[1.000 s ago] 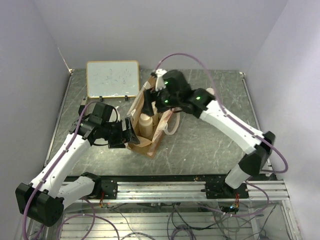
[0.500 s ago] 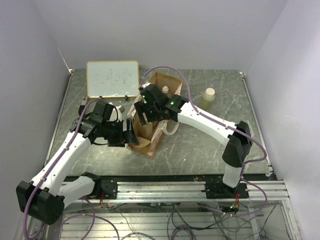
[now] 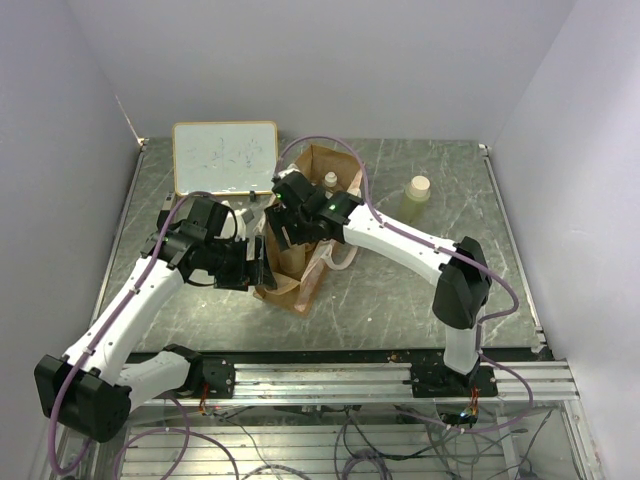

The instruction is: Take the personal care products out of the canvas bag

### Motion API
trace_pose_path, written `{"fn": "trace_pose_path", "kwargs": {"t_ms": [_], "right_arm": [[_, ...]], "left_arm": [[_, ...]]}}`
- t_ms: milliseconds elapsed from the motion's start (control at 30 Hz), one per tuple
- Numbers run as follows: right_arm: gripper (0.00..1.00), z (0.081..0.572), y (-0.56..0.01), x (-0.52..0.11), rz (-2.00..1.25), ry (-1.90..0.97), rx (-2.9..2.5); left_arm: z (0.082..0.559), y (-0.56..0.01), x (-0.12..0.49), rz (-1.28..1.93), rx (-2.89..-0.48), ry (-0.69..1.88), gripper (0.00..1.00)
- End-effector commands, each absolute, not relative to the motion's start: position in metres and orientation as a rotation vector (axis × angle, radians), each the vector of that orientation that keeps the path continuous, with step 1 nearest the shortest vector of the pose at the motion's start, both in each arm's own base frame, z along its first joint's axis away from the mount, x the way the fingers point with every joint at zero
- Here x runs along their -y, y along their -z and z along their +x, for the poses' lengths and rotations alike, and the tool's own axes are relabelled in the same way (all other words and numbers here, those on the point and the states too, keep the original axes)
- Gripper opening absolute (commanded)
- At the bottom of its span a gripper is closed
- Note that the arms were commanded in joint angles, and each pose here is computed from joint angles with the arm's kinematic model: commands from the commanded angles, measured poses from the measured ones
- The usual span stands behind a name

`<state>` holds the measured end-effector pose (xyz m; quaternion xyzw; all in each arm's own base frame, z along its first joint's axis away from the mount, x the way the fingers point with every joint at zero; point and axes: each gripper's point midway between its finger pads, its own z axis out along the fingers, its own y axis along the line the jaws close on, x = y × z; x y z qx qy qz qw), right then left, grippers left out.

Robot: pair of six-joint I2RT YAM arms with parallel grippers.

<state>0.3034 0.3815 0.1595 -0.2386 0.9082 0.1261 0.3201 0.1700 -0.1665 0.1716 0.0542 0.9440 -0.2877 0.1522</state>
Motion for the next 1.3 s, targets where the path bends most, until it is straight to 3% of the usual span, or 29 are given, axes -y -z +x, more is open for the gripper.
{"fn": "trace_pose_path", "kwargs": {"t_ms": [0,500,867,1000,1267], "right_arm": [[0.7,0.313,-0.164,-0.391,-0.628,-0.315,-2.343],[0.62,0.315,-0.153,-0.397,-0.682,-0.26,-2.348],[0.63,0.31,-0.137,-0.389,-0.699,-0.2,-2.378],[0.68,0.308,-0.133,-0.386,-0.714,-0.173,-2.384],[0.66,0.305,-0.117,-0.382,-0.77,-0.088,-2.395]], "left_arm": [[0.156,-0.168,0.158,0.207,-2.778,0.777,0.91],[0.155,-0.167,0.156,0.208,-2.776,0.763,0.92],[0.155,-0.168,0.154,0.189,-2.767,0.754,0.92],[0.155,-0.169,0.154,0.182,-2.763,0.749,0.92],[0.158,-0.171,0.15,0.161,-2.749,0.715,0.91]]}}
